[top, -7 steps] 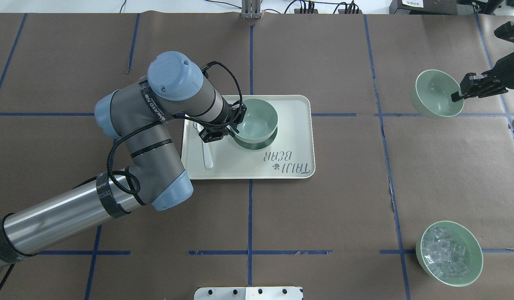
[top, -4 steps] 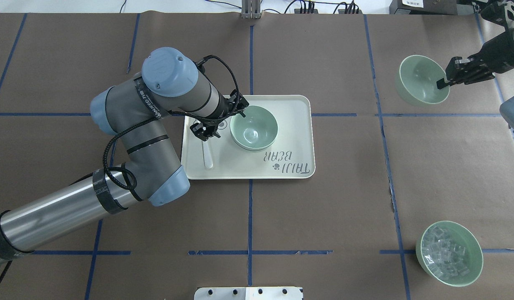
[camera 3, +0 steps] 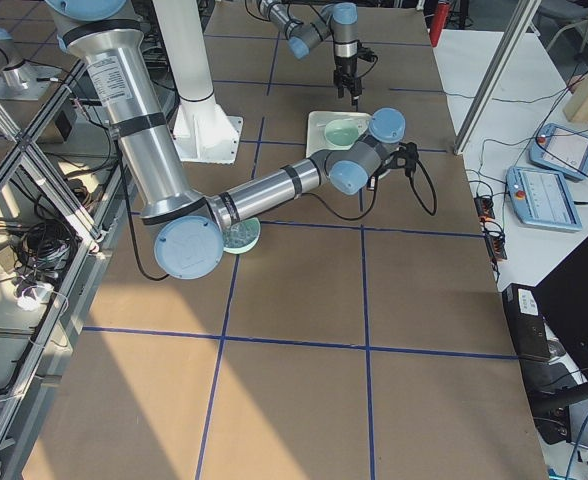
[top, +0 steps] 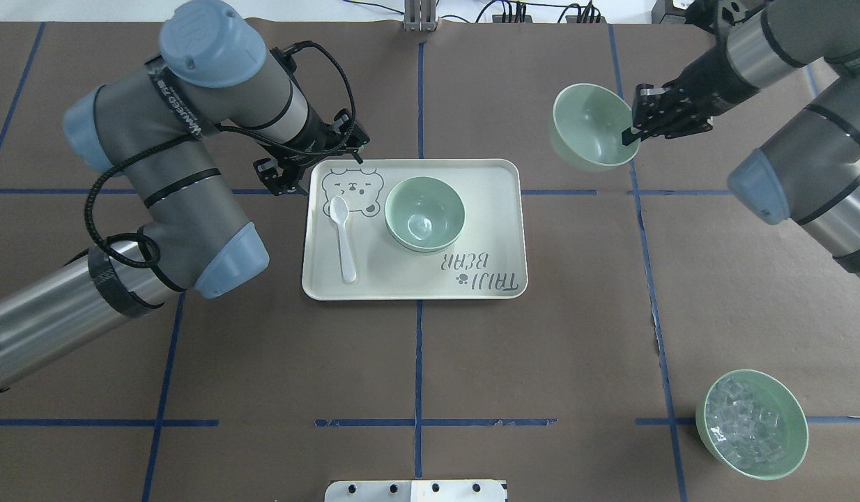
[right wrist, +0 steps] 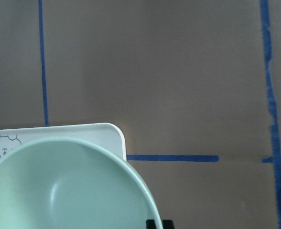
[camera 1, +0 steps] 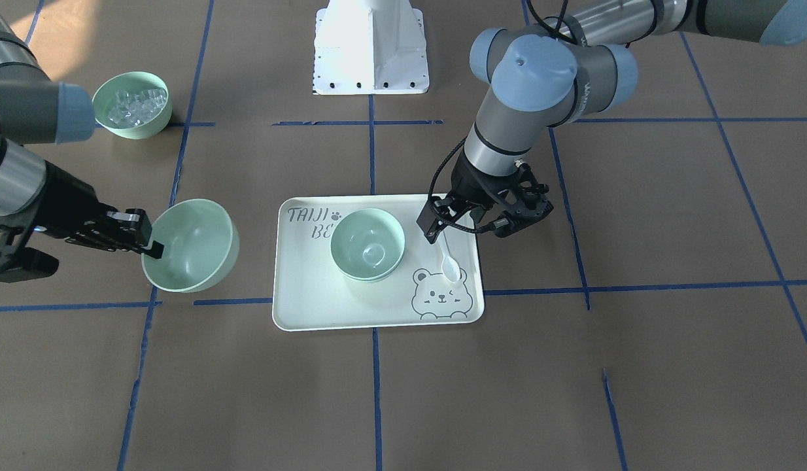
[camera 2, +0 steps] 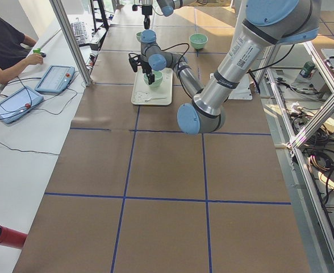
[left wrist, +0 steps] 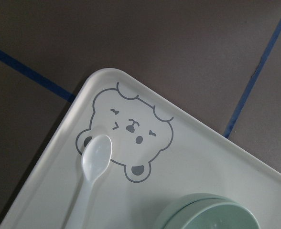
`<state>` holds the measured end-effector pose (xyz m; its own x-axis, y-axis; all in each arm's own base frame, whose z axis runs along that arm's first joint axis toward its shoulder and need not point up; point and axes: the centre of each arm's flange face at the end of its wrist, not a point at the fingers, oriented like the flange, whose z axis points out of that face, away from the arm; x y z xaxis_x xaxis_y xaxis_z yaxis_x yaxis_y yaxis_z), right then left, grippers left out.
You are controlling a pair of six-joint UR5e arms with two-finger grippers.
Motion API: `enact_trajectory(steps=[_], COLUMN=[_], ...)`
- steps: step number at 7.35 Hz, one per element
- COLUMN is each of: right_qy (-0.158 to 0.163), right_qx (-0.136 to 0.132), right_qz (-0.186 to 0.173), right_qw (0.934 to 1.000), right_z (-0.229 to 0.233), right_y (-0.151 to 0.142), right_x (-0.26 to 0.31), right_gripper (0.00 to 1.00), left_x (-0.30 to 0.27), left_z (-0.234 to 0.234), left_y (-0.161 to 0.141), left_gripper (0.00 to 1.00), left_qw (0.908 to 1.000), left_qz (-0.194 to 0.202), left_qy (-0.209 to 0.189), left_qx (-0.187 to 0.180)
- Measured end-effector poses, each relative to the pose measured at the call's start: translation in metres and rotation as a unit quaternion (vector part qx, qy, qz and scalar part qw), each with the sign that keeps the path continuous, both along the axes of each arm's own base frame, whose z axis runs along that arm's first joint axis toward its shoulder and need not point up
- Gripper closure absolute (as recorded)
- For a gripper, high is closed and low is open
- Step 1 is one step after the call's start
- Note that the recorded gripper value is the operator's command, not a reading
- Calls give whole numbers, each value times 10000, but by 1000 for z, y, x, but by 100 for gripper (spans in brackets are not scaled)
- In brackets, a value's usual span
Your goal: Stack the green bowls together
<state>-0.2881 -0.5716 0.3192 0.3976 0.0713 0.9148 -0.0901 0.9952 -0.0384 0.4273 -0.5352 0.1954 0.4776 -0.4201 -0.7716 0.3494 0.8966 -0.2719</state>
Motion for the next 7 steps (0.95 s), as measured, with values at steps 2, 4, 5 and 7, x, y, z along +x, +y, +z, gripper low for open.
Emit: enact_trajectory(steps=[2,4,5,7], right_qy=[59,247,363,500], right_qx=[26,87,100,157], right_qz=[125,165,168,196], right_qw=[9999,9995,9991,9984], right_z=[-46,-82,-94,-101], right_y=[28,51,59,68], right_x=[-84,-142,-161,-183], right_gripper=[100,100,100,100], left_x=[-60,-100,-121,-165], left_z=[20,46,60,95], left_y=[0,-6,-13,-25], left_gripper=[0,0,0,0], left_qw=[9980,9941,9911,9836], left_qz=[247,384,458,627], left_qy=[-370,-616,-755,-1062], left_qx=[457,810,993,1315])
